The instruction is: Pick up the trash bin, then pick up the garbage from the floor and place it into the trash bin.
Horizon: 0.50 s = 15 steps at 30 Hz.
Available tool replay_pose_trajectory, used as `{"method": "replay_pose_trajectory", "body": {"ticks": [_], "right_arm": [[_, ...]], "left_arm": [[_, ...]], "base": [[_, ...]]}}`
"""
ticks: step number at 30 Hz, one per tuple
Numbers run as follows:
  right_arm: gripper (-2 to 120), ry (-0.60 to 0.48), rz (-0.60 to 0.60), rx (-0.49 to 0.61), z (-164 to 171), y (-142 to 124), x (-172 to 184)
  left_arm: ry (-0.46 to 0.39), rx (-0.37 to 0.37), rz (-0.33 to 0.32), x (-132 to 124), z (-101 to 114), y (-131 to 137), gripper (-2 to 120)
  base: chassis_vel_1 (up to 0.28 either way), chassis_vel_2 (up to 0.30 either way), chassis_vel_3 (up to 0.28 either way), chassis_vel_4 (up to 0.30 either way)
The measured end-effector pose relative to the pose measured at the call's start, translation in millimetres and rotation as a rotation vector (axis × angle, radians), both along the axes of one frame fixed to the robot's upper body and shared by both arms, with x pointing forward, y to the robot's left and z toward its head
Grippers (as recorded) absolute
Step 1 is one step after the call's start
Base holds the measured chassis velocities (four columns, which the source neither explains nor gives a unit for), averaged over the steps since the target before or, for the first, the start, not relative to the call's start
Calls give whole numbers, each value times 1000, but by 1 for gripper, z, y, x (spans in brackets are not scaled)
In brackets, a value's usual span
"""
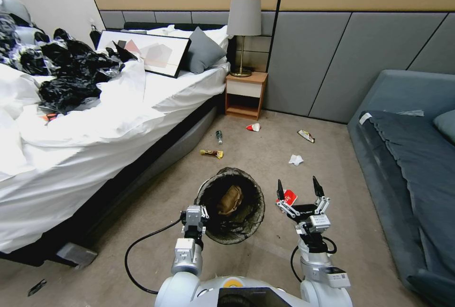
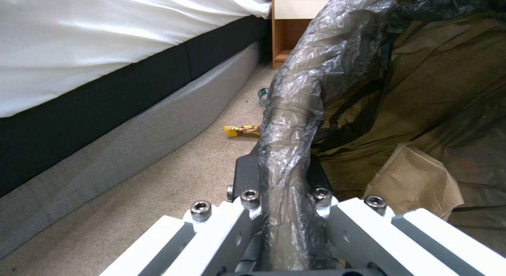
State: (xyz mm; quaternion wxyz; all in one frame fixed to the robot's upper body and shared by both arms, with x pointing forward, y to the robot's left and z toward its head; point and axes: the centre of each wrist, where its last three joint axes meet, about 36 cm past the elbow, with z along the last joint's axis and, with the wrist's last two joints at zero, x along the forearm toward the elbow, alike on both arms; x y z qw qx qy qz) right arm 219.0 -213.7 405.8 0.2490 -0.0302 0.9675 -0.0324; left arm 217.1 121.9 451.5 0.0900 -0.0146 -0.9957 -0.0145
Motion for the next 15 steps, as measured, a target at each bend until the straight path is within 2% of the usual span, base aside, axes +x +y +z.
{"method": "replay_pose_trajectory", "body": {"ticks": [12, 15], "right_arm": [[100, 6, -7, 3, -2, 0, 0], [100, 6, -8, 3, -2, -1, 0]], "left_arm": [[1, 0, 2, 0, 0, 0, 0], [1, 0, 2, 0, 0, 0, 0]], "base": [[0, 0, 0, 0], [-73, 69, 73, -62]]}}
